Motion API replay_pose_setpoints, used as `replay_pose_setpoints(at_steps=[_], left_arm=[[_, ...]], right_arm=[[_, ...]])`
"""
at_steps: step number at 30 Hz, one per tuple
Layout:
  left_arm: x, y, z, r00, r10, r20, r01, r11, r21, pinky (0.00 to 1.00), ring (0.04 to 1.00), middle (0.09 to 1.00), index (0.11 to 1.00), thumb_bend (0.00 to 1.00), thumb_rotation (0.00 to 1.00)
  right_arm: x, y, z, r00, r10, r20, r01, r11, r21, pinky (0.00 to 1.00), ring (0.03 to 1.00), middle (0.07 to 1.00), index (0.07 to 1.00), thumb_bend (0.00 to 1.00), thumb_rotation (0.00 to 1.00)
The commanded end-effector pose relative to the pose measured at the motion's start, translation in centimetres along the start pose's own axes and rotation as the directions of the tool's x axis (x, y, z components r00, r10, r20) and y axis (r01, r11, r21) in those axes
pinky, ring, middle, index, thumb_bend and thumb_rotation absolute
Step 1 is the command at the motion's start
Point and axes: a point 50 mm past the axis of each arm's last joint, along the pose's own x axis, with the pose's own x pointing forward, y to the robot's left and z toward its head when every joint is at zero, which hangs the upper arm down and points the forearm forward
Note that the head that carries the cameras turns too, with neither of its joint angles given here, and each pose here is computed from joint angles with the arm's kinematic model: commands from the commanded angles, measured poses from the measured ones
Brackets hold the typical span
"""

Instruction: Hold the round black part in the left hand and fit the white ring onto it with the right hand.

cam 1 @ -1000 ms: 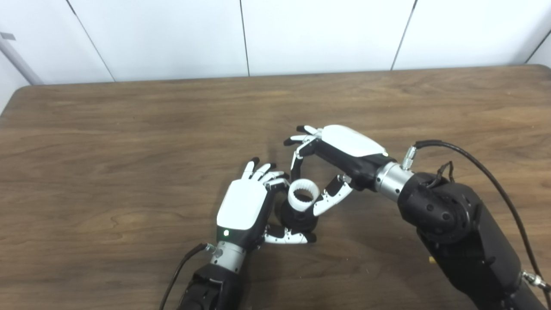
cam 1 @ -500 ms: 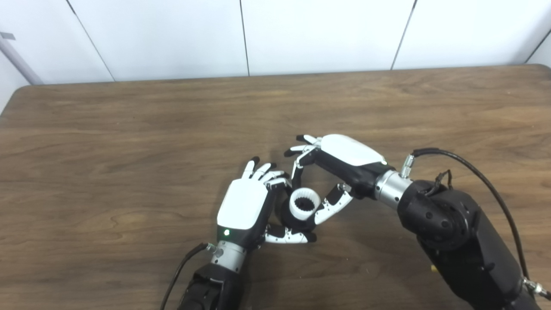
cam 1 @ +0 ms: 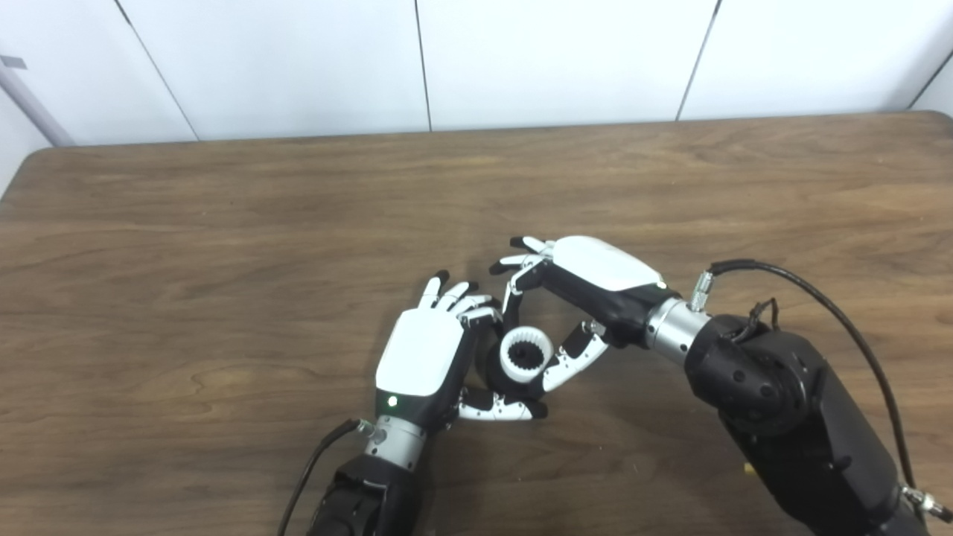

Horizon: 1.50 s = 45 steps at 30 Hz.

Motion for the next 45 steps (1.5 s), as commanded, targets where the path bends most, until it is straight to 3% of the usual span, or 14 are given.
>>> replay_pose_setpoints(at_steps=[1, 45], left_arm=[[0.54, 0.57, 0.46, 0.999, 0.028, 0.017, -0.028, 1.0, 0.011, 1.0, 0.888, 0.772, 0.483, 0.52, 0.05], [0.94, 0.43, 0.71, 0.999, 0.031, 0.009, -0.031, 1.0, 0.007, 1.0, 0.894, 0.775, 0.483, 0.52, 0.05]], right_arm=[[0.12, -0.79, 0.38, 0.999, -0.048, 0.023, 0.049, 0.998, -0.026, 1.0, 1.0, 0.886, 0.484, 0.52, 0.13], [0.76, -0.77, 0.48, 0.998, -0.061, 0.024, 0.062, 0.998, -0.028, 1.0, 1.0, 0.881, 0.484, 0.52, 0.13]])
